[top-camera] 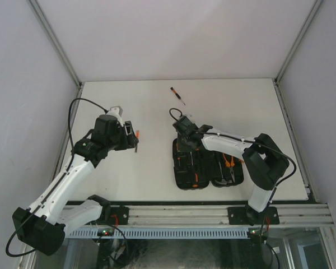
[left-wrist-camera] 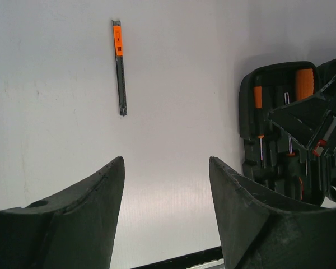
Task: Sort the tools into containers
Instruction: Place the screwdriver in the storage box.
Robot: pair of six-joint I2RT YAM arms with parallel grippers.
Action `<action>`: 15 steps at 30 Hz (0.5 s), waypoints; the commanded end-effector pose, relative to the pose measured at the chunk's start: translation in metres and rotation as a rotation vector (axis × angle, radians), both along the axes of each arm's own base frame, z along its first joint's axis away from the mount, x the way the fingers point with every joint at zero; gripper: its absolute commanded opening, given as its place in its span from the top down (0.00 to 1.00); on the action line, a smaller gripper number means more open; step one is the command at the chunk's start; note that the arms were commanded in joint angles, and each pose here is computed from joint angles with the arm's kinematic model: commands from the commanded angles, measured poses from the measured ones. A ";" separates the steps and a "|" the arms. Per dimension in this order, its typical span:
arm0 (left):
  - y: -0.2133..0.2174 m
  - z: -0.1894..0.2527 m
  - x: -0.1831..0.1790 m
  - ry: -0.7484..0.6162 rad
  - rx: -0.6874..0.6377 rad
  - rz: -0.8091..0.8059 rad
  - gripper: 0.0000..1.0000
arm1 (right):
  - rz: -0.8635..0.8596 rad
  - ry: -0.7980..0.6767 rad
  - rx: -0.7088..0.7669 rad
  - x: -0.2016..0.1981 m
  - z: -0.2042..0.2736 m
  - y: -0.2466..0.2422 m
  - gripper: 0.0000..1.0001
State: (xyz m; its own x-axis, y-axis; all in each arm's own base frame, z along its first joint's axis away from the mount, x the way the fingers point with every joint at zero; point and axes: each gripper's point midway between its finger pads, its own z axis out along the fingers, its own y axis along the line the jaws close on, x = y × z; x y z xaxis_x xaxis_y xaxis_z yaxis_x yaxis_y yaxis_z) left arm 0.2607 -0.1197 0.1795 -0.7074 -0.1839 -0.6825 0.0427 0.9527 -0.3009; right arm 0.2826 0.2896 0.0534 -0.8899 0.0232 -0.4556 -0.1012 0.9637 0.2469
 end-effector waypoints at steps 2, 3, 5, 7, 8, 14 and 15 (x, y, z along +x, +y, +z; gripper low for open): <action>0.001 -0.004 0.001 -0.007 -0.002 -0.007 0.34 | 0.031 -0.024 0.000 0.007 0.006 0.012 0.88; 0.001 -0.005 0.001 -0.005 -0.002 -0.009 0.34 | 0.035 -0.023 0.001 0.006 0.006 0.013 0.88; 0.001 -0.005 0.001 -0.006 -0.002 -0.008 0.34 | 0.039 -0.018 -0.001 0.006 0.005 0.015 0.88; 0.001 -0.005 0.001 -0.006 -0.003 -0.008 0.34 | 0.045 -0.012 -0.005 0.005 0.003 0.016 0.89; 0.001 -0.004 0.001 -0.007 -0.004 -0.008 0.34 | 0.044 -0.008 -0.010 0.005 0.001 0.015 0.89; 0.001 -0.005 0.001 -0.004 -0.007 -0.008 0.34 | 0.049 0.008 -0.031 0.004 -0.002 0.016 0.92; 0.001 -0.005 0.001 -0.005 -0.007 -0.008 0.34 | 0.051 0.010 -0.035 0.004 -0.003 0.016 0.93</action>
State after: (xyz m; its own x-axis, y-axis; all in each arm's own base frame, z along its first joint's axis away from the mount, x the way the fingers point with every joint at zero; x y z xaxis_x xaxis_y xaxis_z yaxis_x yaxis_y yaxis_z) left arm 0.2611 -0.1190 0.1795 -0.7073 -0.1874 -0.6816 0.0401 0.9520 -0.3033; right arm 0.2804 0.2953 0.0414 -0.9047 -0.0201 -0.4255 -0.1218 0.9694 0.2131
